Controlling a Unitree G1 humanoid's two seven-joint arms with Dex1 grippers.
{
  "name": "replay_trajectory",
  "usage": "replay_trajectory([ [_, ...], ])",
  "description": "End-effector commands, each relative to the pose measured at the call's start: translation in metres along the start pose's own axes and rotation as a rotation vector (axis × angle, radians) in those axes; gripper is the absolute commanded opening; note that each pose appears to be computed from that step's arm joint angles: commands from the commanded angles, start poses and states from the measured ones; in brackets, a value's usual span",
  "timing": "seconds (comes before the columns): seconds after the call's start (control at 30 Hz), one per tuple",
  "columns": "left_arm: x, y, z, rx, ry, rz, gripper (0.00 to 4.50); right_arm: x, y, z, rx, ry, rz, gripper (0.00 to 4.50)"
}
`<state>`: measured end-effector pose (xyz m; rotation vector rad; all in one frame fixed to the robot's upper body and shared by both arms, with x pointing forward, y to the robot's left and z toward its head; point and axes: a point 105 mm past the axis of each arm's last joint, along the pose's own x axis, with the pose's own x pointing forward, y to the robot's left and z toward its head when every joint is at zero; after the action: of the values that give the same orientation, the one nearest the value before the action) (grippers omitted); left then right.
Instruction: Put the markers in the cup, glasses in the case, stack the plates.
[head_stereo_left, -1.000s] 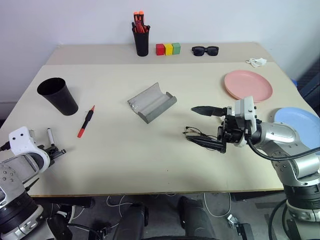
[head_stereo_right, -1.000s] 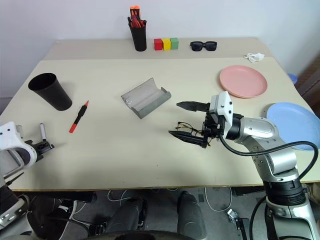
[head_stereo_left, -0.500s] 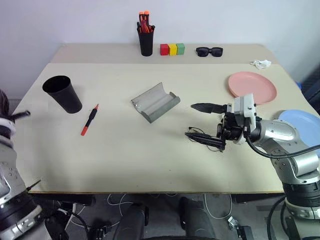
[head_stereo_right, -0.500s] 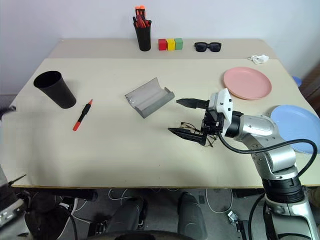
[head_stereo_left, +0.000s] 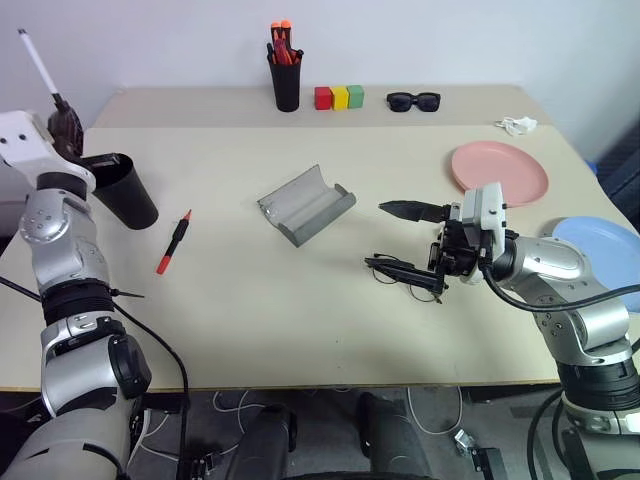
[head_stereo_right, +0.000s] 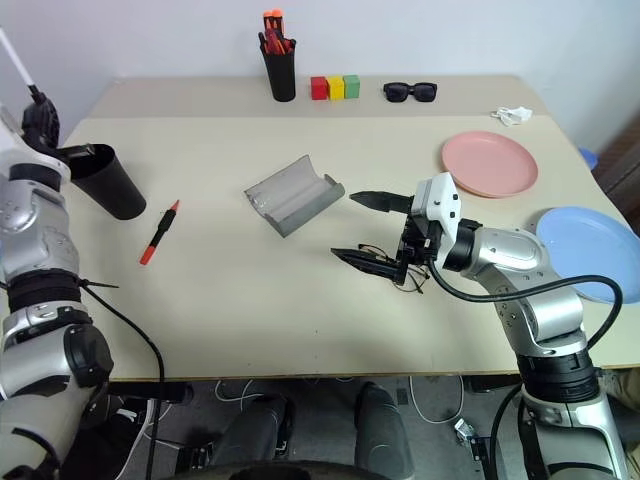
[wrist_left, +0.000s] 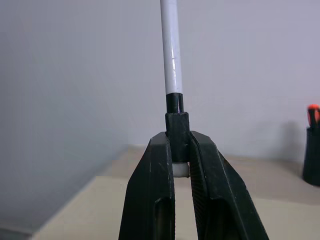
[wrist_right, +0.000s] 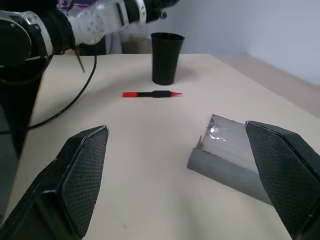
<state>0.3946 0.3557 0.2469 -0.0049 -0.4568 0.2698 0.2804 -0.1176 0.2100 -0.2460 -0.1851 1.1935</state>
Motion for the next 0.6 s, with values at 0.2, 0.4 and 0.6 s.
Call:
replay_trajectory([
  [0.2,-0.006,0.004,0.002,0.001,-0.056,0.02,0.04,-0.007,0.001,0.012,-0.056,-0.013,-0.033,4.5],
  [0.4,-0.013,0.007,0.001,-0.001,-0.062,0.017,0.45,-0.004,-0.001,0.012,-0.059,-0.018,-0.031,4.5],
  [0.6,-0.016,0.003,0.003,0.01,-0.065,-0.007,3.28,-0.003,-0.001,0.012,-0.057,-0.02,-0.024,4.5],
])
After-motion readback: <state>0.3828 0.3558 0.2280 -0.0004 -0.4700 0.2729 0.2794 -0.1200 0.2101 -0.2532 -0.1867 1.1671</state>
